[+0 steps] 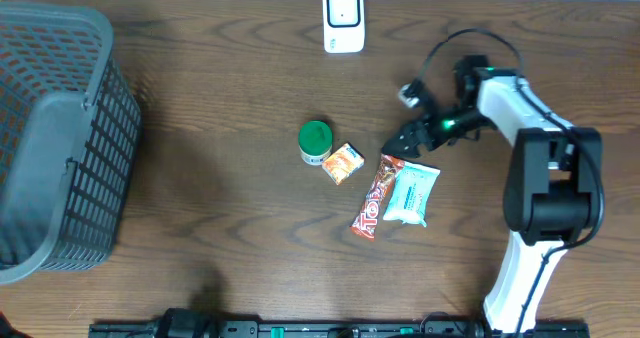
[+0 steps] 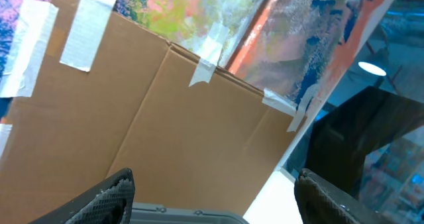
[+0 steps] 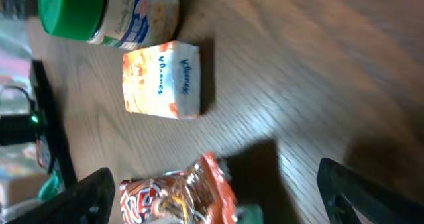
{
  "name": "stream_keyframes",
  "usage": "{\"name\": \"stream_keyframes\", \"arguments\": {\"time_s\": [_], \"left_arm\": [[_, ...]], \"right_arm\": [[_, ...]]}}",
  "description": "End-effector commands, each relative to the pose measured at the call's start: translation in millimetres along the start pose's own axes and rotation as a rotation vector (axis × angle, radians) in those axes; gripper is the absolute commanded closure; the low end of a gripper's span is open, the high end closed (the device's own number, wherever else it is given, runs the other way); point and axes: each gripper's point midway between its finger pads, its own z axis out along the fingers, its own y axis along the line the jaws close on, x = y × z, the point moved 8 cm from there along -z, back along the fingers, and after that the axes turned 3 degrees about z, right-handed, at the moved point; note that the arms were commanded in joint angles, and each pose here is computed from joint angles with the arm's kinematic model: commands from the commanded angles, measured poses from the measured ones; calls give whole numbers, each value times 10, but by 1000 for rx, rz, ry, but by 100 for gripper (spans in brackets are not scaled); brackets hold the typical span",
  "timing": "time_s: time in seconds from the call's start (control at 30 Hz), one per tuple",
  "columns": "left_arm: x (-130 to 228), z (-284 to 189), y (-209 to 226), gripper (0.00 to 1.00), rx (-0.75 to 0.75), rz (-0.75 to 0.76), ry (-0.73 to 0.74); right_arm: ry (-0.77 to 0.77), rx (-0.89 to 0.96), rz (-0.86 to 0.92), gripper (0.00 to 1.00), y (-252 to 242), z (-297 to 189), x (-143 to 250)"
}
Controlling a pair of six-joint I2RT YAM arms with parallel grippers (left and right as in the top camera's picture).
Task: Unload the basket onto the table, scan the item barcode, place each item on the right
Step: 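Lower the right gripper onto the chocolate bar and grasp it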
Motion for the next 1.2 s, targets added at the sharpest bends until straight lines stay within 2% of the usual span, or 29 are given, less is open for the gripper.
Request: {"name": "stream_keyframes", "arguments": {"time_s": [0.0, 0.13, 0.33, 0.67, 0.77, 0.83, 0.9, 1.17], "left_arm": [[25, -3, -36, 22, 39, -17, 0], [26, -4, -29, 22, 34, -21, -1], [23, -7, -22, 22, 33, -25, -2], [-19, -37, 42, 22, 33, -43, -10], [-45, -59, 90, 22, 33, -53, -15], [-64, -73, 121, 22, 33, -62, -20], [-79, -86, 148, 22, 33, -68, -23], [-92, -98, 176, 22, 33, -73, -25]], "right_arm": [[38, 39, -78, 8, 45, 75, -36], [67, 35, -112, 10, 104, 141, -32], [131, -4, -171, 20, 171, 169, 82], [224, -60, -106, 15, 10, 383, 276], [250, -79, -74, 18, -74, 486, 345], [262, -87, -61, 25, -108, 531, 376], [271, -93, -50, 41, -112, 542, 395], [306, -79, -58, 86, -117, 519, 436]]}}
